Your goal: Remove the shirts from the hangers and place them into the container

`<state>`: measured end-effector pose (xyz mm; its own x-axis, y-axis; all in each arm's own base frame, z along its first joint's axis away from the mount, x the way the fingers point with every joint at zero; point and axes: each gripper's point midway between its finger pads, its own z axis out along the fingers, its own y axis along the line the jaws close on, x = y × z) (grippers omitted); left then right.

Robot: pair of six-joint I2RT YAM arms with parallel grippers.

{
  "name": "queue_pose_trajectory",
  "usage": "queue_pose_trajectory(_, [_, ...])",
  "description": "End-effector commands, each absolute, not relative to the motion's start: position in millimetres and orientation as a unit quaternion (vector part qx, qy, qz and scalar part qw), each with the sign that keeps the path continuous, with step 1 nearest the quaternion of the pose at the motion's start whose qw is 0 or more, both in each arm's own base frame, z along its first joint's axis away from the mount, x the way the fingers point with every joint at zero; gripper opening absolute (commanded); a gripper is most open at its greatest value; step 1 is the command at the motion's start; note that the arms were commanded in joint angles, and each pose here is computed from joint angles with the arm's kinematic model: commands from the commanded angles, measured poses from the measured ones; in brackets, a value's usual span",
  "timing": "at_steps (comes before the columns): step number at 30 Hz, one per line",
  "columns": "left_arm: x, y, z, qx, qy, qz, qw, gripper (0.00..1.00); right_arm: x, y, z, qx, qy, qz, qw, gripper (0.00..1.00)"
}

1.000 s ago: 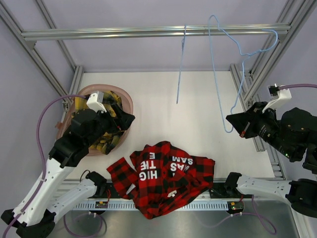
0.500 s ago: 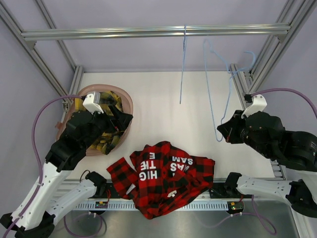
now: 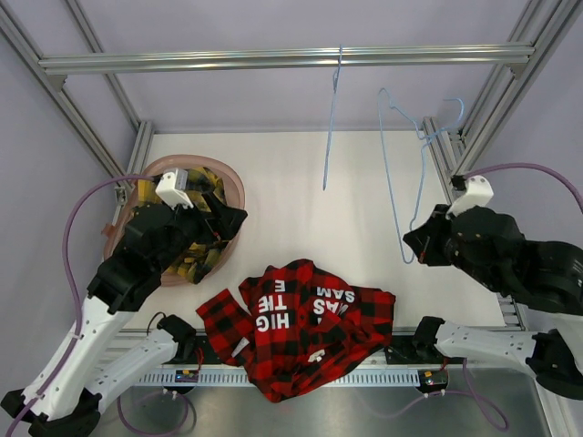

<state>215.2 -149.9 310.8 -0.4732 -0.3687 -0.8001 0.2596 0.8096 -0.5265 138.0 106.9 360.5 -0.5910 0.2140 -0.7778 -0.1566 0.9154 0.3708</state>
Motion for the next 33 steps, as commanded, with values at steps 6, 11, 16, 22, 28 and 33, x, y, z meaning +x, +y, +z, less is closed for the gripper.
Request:
queue_pose_trajectory(6, [223, -165, 311, -0.007, 0.796, -0.323, 0.512, 0.92, 197, 124, 358, -0.027, 0.892, 0.108, 0.438, 0.0])
queue_pose_trajectory(11, [218, -168, 308, 0.004, 0.794, -0.332, 0.509, 0.92, 232, 103, 372, -0.014, 0.892, 0.065, 0.447, 0.0])
queue_pose_trajectory(16, [216, -166, 310, 0.006, 0.79, -0.334, 0.514, 0.92, 256, 104, 387, -0.027, 0.892, 0.06, 0.447, 0.0])
queue_pose_trajectory(22, [211, -165, 308, 0.009, 0.785, -0.34, 0.518, 0.92, 282, 109, 398, -0.042, 0.897, 0.07, 0.435, 0.0])
queue_pose_trajectory(28, [207, -162, 309, 0.015, 0.782, -0.337, 0.523, 0.93, 304, 125, 386, -0.05, 0.907, 0.09, 0.408, 0.0])
queue_pose_trajectory(33, [205, -161, 311, 0.021, 0.784, -0.335, 0.522, 0.94, 313, 132, 380, -0.05, 0.912, 0.102, 0.393, 0.0])
